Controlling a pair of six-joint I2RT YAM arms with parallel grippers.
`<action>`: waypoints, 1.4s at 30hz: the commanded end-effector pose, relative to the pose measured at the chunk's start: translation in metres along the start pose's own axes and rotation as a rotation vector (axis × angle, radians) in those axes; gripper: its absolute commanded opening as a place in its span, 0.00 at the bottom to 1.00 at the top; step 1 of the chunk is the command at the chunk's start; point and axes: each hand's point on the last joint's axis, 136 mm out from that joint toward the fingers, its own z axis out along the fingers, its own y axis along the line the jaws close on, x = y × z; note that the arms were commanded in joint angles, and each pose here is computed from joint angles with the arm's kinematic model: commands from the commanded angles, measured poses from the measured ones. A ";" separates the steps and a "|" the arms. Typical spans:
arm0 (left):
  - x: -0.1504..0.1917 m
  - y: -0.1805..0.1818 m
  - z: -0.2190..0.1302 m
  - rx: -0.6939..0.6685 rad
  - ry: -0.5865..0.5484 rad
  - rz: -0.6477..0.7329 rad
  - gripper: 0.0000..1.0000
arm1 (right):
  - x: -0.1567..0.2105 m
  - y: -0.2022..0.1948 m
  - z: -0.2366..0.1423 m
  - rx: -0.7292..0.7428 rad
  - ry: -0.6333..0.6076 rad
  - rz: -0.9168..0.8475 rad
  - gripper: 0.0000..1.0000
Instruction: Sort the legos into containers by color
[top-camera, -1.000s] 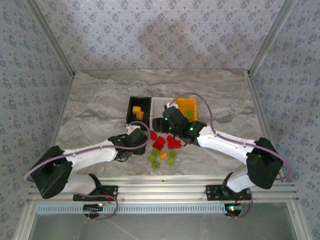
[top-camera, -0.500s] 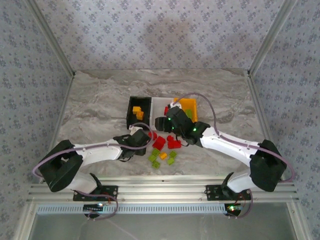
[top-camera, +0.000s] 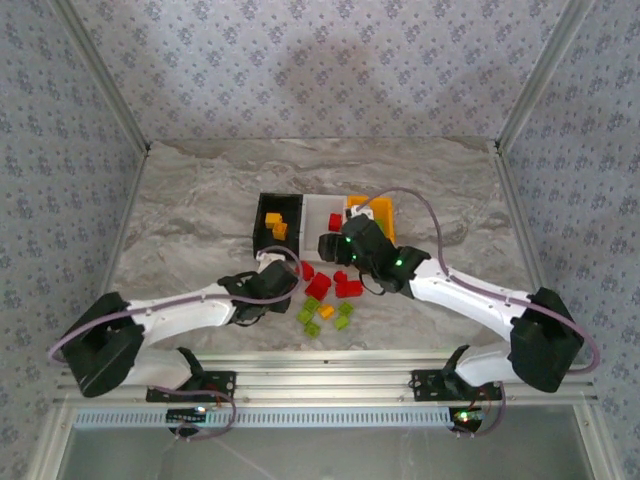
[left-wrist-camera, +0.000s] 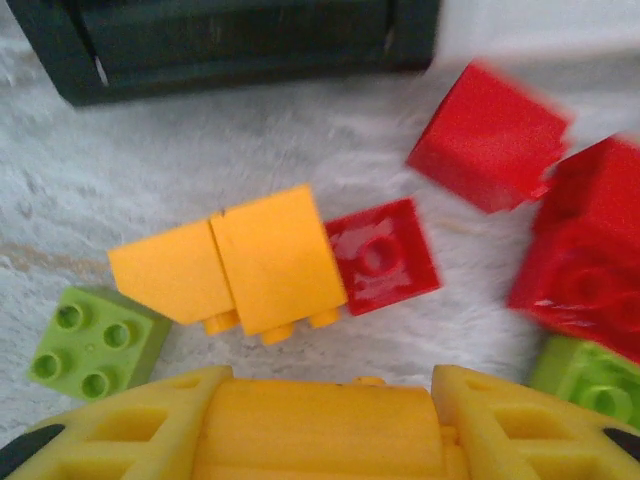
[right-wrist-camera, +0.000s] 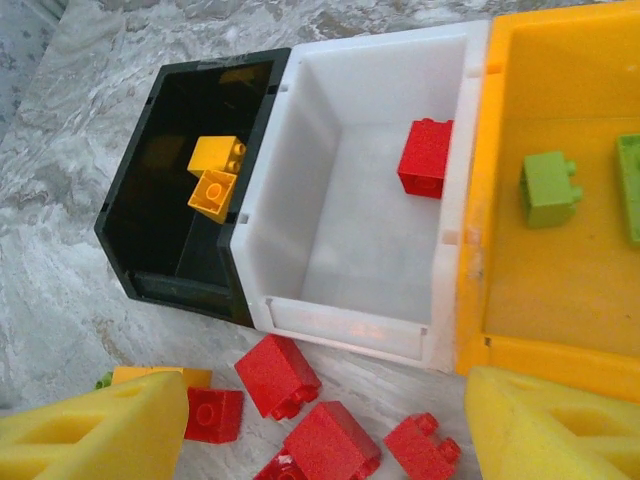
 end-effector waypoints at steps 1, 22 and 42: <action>-0.046 -0.014 -0.028 0.055 -0.087 -0.024 0.45 | -0.001 -0.019 -0.011 0.045 -0.030 0.038 0.75; -0.176 0.019 0.076 -0.075 -0.076 -0.193 0.61 | 0.030 -0.053 -0.038 0.072 0.014 0.073 0.77; -0.123 -0.036 -0.085 0.305 -0.275 -0.178 0.99 | 0.109 -0.055 -0.009 0.105 0.223 0.018 0.79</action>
